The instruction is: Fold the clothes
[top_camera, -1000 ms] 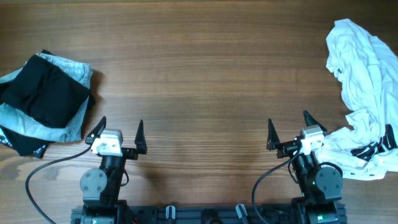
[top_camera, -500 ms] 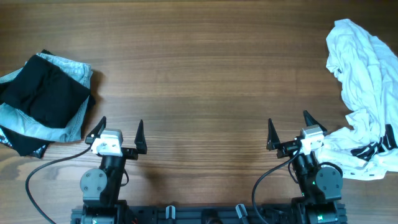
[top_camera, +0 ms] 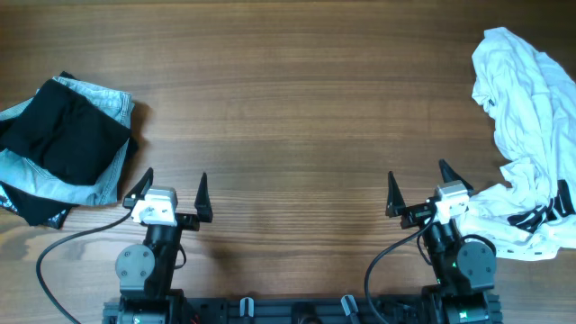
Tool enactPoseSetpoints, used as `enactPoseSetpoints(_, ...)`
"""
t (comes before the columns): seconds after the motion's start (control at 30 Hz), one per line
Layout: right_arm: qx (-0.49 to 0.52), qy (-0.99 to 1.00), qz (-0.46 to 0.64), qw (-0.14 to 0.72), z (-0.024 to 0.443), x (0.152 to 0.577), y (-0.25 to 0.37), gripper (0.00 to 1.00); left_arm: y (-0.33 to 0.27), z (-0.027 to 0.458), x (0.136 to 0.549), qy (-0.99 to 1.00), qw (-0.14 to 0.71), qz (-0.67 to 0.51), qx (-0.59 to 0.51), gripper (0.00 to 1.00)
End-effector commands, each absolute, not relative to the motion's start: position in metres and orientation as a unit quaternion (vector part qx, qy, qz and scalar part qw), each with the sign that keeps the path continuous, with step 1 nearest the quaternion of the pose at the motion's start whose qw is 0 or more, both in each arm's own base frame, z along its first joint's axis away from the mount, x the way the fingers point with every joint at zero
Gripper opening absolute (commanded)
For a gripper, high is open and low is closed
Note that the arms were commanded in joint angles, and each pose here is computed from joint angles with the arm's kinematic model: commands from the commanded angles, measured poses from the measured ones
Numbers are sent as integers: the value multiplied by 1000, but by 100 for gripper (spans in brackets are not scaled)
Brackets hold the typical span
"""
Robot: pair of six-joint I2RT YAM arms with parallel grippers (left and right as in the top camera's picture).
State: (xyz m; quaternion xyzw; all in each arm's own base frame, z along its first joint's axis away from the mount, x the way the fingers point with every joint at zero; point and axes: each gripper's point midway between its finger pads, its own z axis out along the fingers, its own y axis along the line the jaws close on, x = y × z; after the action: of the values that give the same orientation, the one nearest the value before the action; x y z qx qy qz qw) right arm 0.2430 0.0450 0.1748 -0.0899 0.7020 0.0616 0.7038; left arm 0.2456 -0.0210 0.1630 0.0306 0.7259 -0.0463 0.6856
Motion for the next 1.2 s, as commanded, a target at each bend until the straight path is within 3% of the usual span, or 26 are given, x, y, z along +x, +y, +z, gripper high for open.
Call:
enactPoseSetpoints(0.0, -95, 679, 58, 726, 190, 242, 46, 100, -19, 166, 246, 720, 693, -43, 27, 100)
enactPoseSetpoints(0.17, -76, 670, 79, 734, 197, 241, 46, 100, -19, 166, 246, 720, 685, -104, -36, 100)
enactPoseSetpoints(0.53, -21, 760, 19, 650, 202, 241, 18, 100, -33, 174, 242, 757, 639, -137, -20, 100)
enactPoseSetpoints(0.9, -22, 903, 22, 428, 166, 278, 27, 100, -33, 165, 281, 904, 408, -119, -48, 100)
enactPoseSetpoints(1.1, -44, 922, 71, 379, 153, 293, 49, 100, -34, 145, 293, 944, 304, -111, -61, 100)
enactPoseSetpoints(1.17, 23, 928, 29, 370, 145, 296, 25, 100, -34, 138, 293, 948, 293, -110, -62, 100)
